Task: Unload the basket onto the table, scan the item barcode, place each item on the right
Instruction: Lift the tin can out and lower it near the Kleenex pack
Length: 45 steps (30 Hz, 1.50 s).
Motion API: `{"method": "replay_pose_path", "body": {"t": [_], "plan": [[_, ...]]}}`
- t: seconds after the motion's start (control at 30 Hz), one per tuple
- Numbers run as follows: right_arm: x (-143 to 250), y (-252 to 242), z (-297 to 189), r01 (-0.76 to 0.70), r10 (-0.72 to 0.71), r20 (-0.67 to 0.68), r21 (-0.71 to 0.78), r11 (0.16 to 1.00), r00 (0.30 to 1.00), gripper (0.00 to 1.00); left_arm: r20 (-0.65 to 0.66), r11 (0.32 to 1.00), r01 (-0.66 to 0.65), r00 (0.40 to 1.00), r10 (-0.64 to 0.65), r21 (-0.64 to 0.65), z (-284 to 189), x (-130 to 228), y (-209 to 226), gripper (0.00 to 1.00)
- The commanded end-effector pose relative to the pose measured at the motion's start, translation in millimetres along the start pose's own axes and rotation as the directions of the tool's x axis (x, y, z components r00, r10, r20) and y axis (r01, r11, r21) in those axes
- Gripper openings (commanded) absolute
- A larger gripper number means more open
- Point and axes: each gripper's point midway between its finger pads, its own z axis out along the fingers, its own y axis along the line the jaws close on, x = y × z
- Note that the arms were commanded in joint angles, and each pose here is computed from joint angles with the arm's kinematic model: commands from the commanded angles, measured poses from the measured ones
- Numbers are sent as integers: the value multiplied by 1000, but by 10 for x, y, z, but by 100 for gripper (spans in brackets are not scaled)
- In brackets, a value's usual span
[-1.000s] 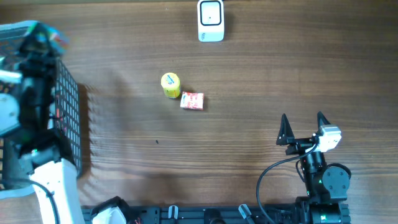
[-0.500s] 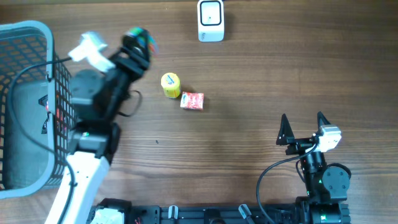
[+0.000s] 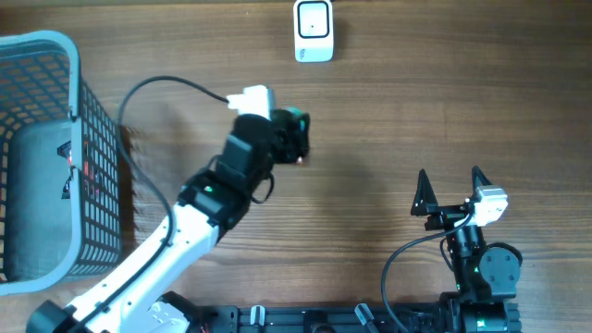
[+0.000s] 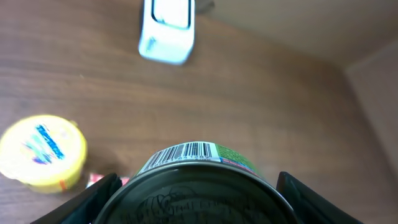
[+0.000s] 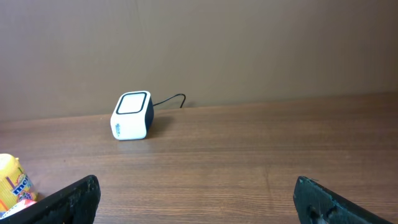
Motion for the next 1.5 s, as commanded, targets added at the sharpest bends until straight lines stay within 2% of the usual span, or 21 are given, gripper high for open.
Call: {"method": "replay_pose_path", "body": {"t": [0.0, 0.2, 0.37, 0.43, 0.57, 0.8, 1.1, 1.27, 1.4, 1.47], "plan": [[-7, -7, -1, -13, 13, 5, 6, 1000, 1000, 100, 10, 999, -23, 1000, 23, -38, 10, 17, -17, 71], [-7, -6, -1, -13, 13, 5, 6, 1000, 1000, 100, 8, 983, 154, 988, -154, -104, -2, 109, 88, 70], [-8, -6, -1, -13, 13, 5, 5, 1000, 1000, 100, 31, 909, 366, 929, -368, -197, -34, 225, 282, 67], [-7, -7, -1, -13, 13, 5, 6, 1000, 1000, 100, 30, 882, 414, 908, -419, -225, -53, 298, 319, 66], [-7, -6, -1, -13, 13, 5, 6, 1000, 1000, 100, 43, 841, 464, 881, -472, -279, -103, 434, 365, 64], [-7, -7, -1, -13, 13, 5, 6, 1000, 1000, 100, 128, 691, 597, 786, -604, -407, -207, 774, 533, 66], [-8, -6, -1, -13, 13, 5, 5, 1000, 1000, 100, 226, 555, 648, 733, -642, -522, -5, 1084, 854, 66], [-8, -7, -1, -13, 13, 5, 6, 1000, 1000, 100, 316, 410, 694, 668, -674, -592, 50, 1317, 1141, 66], [-7, -6, -1, -13, 13, 5, 6, 1000, 1000, 100, 430, 247, 762, 566, -703, -599, -43, 1385, 1351, 67], [-7, -7, -1, -13, 13, 5, 6, 1000, 1000, 100, 454, 206, 776, 537, -711, -596, -60, 1376, 1413, 68]]}}
